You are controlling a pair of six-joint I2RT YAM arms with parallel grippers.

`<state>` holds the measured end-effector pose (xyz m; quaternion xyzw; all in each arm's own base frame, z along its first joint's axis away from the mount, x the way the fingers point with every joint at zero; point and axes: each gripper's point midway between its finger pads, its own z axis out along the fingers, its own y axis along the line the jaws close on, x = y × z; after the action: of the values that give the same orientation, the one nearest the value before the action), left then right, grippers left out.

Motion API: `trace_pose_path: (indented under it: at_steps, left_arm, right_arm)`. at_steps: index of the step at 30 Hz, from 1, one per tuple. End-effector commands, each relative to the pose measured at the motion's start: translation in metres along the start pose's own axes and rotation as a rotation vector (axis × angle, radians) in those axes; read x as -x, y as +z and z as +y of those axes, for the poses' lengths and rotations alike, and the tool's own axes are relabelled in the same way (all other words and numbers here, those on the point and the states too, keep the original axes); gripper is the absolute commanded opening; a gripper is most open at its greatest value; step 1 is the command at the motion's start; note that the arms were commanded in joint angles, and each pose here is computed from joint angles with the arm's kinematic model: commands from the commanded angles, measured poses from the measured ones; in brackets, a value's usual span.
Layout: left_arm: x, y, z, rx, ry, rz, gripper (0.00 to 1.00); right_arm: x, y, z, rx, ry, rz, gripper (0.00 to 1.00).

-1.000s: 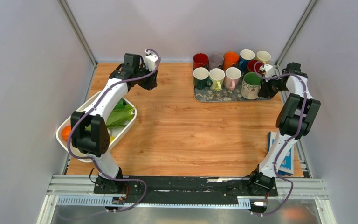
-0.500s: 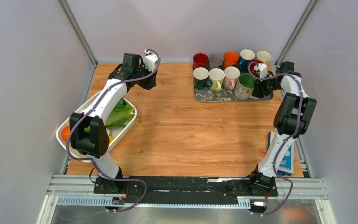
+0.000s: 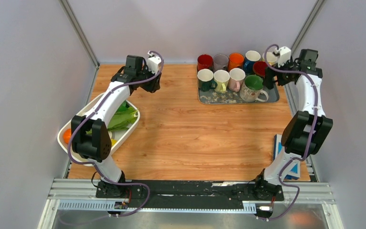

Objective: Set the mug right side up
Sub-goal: Reset both arms

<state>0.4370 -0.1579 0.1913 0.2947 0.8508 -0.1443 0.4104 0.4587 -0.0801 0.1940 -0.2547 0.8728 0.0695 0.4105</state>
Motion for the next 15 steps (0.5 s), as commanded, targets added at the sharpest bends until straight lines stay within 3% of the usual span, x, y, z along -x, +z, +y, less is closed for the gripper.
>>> trace_pose_path:
  at_steps: [1, 3, 7, 15]
  left_arm:
    - [0.030, -0.017, 0.010, 0.074, 0.004, -0.079, 0.59]
    - [0.033, -0.021, 0.016, 0.109, 0.006, -0.078, 0.64]
    - [0.038, -0.031, 0.027, 0.164, 0.027, -0.077, 0.65]
    - [0.048, -0.055, 0.046, 0.249, 0.000, -0.106, 0.65]
  right_arm:
    - [0.072, -0.028, -0.026, -0.198, 0.210, -0.164, 1.00]
    - [0.092, -0.030, -0.041, -0.315, 0.303, -0.219, 1.00]
    - [0.124, -0.020, -0.049, -0.464, 0.442, -0.256, 1.00]
    - [0.196, 0.038, 0.049, -0.266, 0.385, -0.301, 1.00]
